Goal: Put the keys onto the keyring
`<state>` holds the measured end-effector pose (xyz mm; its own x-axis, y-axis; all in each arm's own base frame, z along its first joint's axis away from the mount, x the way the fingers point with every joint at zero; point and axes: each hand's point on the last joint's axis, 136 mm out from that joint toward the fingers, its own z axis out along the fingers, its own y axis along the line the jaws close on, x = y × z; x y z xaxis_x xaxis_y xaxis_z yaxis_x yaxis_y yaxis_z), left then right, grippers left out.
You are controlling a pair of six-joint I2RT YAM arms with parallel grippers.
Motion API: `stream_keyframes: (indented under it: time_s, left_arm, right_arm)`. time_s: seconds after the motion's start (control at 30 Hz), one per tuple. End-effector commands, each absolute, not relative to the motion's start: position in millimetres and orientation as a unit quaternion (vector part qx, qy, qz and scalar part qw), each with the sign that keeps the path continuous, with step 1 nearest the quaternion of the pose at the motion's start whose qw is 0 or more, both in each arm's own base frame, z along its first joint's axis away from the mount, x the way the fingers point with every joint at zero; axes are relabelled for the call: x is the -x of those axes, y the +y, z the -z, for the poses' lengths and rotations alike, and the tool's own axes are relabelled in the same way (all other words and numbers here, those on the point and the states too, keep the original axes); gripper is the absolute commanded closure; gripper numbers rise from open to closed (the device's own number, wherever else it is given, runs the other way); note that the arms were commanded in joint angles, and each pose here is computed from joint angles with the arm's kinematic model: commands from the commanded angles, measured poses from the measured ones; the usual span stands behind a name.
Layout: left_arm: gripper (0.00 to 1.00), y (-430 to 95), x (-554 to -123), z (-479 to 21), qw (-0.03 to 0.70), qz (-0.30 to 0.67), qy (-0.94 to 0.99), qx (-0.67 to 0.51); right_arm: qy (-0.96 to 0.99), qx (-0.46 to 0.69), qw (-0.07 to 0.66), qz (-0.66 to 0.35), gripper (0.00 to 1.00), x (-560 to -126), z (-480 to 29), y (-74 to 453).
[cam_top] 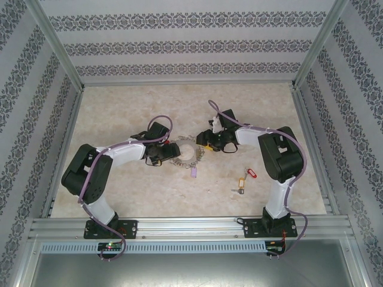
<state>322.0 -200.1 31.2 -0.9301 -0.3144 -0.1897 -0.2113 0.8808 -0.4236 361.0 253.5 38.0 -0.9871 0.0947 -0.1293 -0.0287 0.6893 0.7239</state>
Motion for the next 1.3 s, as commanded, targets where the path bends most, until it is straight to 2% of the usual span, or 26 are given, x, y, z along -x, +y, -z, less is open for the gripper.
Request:
stream_keyframes:
  time_s: [0.0, 0.27, 0.43, 0.53, 0.87, 1.07, 1.27]
  left_arm:
    - [0.26, -206.6, -337.9, -38.8, 0.142, 0.225, 0.952, 0.151]
    - [0.34, -208.7, -342.2, -30.8, 0.141, 0.223, 0.953, 0.149]
    - [0.36, -211.1, -343.5, -26.7, 0.136, 0.223, 0.954, 0.149]
    - [0.36, -213.1, -343.8, -25.6, 0.136, 0.229, 0.953, 0.148]
    - [0.49, -214.6, -337.6, -18.2, 0.131, 0.235, 0.952, 0.148]
    - [0.69, -211.5, -338.3, -21.9, 0.135, 0.229, 0.952, 0.152]
    - [0.79, -211.2, -343.9, -42.4, 0.161, 0.239, 0.945, 0.154]
  right_arm:
    - [0.910, 0.001, 0.069, -0.409, 0.47, -358.4, -40.0, 268.4]
    - [0.904, 0.015, 0.057, -0.423, 0.48, -352.6, -37.0, 282.0]
    - [0.915, 0.012, 0.058, -0.399, 0.48, -350.2, -24.3, 275.9]
    - [0.902, 0.021, 0.043, -0.429, 0.49, -345.7, -25.7, 286.5]
    - [0.889, 0.030, 0.060, -0.452, 0.56, -348.4, -36.0, 302.3]
    - [0.900, 0.018, 0.065, -0.431, 0.55, -349.8, -30.4, 292.8]
    - [0.899, 0.010, 0.061, -0.434, 0.56, -347.5, -29.3, 290.3]
